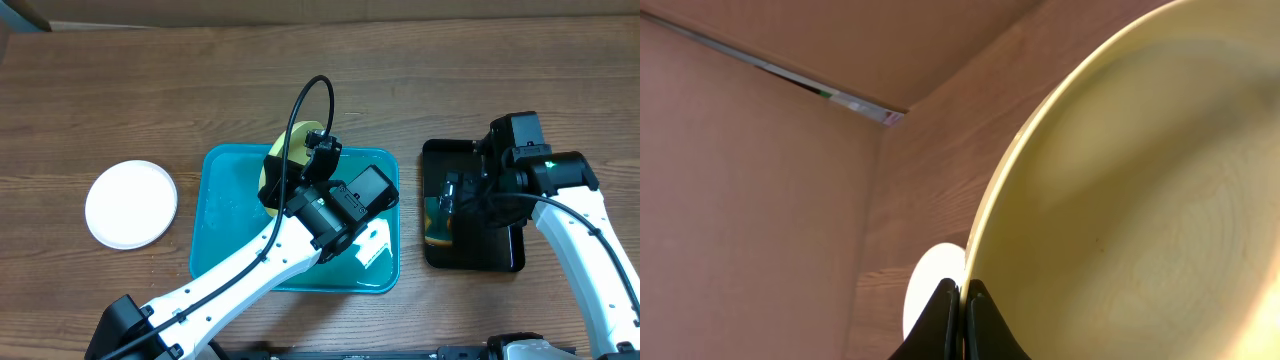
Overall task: Clean dirty plates on tray and stack at the side
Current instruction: 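Lift the yellowish plate off the teal tray with the left gripper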
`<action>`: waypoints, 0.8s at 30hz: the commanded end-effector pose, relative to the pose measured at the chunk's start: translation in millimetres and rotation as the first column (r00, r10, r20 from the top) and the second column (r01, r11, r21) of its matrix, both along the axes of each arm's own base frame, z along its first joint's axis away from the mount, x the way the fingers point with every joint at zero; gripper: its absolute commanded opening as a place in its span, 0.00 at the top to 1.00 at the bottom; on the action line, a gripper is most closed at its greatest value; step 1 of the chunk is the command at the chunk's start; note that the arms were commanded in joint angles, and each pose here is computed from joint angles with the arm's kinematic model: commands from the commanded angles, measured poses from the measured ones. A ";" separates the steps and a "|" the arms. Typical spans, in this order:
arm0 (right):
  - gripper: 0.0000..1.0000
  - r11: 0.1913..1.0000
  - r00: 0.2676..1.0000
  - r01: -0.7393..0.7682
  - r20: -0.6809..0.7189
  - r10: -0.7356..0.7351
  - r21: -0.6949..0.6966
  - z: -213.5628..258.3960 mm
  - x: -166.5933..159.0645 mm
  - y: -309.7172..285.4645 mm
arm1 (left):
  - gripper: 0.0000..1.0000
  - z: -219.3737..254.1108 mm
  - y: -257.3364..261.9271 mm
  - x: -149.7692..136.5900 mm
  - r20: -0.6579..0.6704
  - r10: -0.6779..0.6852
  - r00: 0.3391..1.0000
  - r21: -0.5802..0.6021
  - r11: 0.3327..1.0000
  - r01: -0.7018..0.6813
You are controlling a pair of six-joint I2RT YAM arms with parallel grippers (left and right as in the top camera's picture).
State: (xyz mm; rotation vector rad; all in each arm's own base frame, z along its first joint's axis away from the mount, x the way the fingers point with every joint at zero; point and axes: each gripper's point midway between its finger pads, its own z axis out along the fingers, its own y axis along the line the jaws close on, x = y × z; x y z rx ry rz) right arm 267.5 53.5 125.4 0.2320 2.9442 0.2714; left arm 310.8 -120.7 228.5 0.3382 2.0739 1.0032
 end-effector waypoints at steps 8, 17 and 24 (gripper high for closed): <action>0.00 1.000 0.999 -0.005 0.039 0.005 -0.001 9.8 4.7 -0.5 | 0.96 6.6 1.7 0.9 0.048 0.012 0.999 0.018 1.000 -0.013; 0.00 1.000 0.999 -0.004 0.037 0.005 -0.004 9.7 4.4 -0.9 | 0.96 4.9 3.6 1.0 0.037 0.017 0.999 0.017 1.000 -0.017; 0.00 1.000 0.999 -0.004 0.038 0.004 -0.004 9.6 4.4 -1.0 | 0.96 -21.5 54.5 1.0 -0.143 0.158 0.977 -0.037 0.986 -0.164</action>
